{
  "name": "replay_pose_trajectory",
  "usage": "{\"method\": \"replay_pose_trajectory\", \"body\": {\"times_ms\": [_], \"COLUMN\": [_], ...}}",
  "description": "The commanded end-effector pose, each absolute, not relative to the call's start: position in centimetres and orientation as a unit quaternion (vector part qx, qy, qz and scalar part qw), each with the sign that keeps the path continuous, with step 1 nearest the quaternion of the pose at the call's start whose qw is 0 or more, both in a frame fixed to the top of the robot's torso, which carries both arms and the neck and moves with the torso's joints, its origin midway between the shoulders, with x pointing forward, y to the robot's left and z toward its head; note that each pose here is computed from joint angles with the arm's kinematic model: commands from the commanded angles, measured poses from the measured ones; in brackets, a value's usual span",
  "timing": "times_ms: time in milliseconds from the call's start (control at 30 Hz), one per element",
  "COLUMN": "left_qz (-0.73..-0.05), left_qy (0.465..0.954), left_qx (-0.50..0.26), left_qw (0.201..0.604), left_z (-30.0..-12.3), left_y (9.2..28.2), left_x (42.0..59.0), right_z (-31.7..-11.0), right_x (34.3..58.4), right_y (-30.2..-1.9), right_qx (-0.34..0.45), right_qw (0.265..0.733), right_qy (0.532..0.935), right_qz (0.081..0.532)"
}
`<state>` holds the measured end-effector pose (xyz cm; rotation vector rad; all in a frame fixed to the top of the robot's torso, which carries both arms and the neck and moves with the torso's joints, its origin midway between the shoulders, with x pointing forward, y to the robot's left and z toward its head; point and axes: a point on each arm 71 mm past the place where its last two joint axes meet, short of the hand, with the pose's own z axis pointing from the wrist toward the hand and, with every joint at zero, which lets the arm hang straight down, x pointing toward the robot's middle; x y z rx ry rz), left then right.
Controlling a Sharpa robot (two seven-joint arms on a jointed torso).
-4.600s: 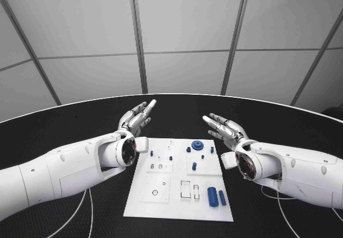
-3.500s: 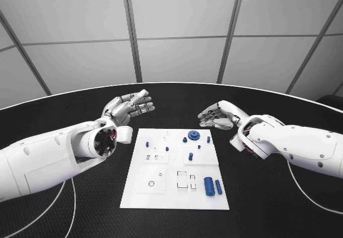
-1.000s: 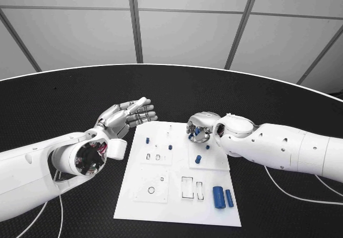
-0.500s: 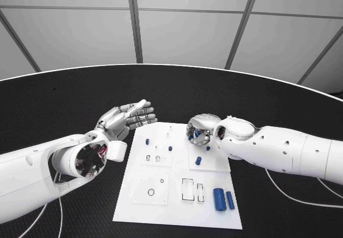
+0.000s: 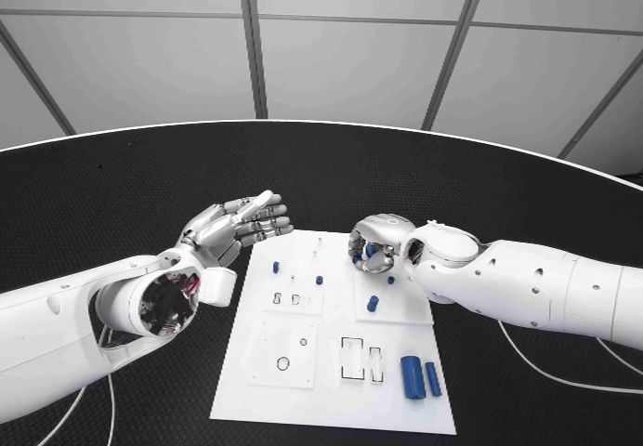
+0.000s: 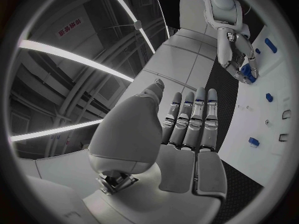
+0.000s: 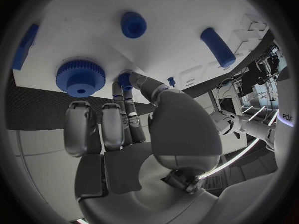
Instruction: Assemble the parts on the task board
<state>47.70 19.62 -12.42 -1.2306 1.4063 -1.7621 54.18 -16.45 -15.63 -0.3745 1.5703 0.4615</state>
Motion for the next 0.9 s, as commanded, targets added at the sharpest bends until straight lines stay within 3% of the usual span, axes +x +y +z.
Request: {"method": "replay_pose_trajectory", "body": {"times_ms": [33,500,900], "left_qz": [-0.658,-0.655,-0.654], "left_qy": [0.525,0.525,0.524], "left_qx": [-0.46,-0.462,-0.463], "left_qw": [0.283,0.286,0.287], "left_z": [-12.4,-12.5,-12.5], "left_y": [19.6,19.9,20.1], "left_x": [47.7,47.9,47.9], "right_z": [-15.5,-14.1,-12.5], "right_x": [54.1,53.6,54.6], "right_y": [-16.4,-15.5,-14.1], "right_qx": [-0.165,-0.164,-0.163], "right_qw": [0.672,0.699,0.732], "right_qy": [0.692,0.659,0.622], "right_qz": [0.208,0.224,0.224]}}
